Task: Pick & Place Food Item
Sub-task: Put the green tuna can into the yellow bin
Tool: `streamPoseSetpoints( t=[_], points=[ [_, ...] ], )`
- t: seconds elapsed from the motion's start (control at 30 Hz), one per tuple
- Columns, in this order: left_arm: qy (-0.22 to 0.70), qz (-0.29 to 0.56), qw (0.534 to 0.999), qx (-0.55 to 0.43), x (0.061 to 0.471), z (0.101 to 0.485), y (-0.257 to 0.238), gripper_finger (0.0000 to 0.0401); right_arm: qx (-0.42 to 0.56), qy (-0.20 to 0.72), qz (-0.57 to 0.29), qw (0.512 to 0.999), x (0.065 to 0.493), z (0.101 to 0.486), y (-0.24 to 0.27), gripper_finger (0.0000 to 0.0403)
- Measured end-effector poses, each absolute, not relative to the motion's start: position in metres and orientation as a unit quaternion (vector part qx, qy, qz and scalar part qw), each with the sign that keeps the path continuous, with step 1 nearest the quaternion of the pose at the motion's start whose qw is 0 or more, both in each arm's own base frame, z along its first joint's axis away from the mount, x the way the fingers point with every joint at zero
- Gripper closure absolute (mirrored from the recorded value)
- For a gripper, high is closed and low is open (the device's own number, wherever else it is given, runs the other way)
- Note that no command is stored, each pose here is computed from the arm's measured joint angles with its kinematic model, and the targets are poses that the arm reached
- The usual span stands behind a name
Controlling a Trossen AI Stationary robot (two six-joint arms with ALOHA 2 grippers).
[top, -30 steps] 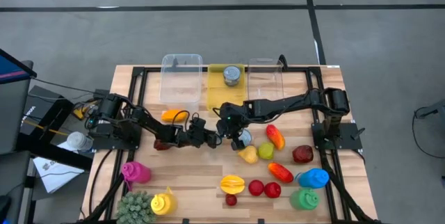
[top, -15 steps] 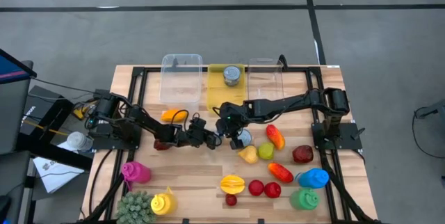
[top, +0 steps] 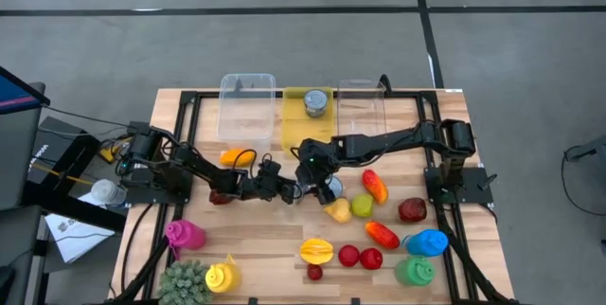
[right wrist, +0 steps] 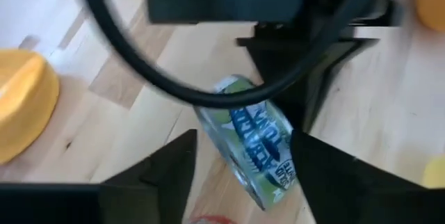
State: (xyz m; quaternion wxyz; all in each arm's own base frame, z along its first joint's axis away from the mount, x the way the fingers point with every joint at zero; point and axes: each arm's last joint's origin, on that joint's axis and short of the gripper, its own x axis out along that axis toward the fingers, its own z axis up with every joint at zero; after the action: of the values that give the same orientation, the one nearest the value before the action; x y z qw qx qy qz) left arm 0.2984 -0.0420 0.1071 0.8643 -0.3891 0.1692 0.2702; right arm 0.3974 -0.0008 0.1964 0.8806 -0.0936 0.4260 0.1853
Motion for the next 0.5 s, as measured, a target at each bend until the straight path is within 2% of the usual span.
streamPoseSetpoints(
  t=[0.07,0.17,0.5],
  points=[
    [0.169,0.27,0.864,-0.389,0.2984,0.1071,-0.042,0.0401,-0.105,0.429,0.193,0.876,0.3963,0.1957,-0.0007,0.0152],
    [0.169,0.271,0.864,-0.389,0.2984,0.1071,-0.042,0.0401,-0.111,0.43,0.196,0.874,0.3958,0.1953,-0.0013,0.0136],
    [0.168,0.269,0.865,-0.388,0.2987,0.1075,-0.042,0.0401,-0.148,0.399,0.206,0.881,0.3991,0.1954,-0.0037,0.0133]
  ],
)
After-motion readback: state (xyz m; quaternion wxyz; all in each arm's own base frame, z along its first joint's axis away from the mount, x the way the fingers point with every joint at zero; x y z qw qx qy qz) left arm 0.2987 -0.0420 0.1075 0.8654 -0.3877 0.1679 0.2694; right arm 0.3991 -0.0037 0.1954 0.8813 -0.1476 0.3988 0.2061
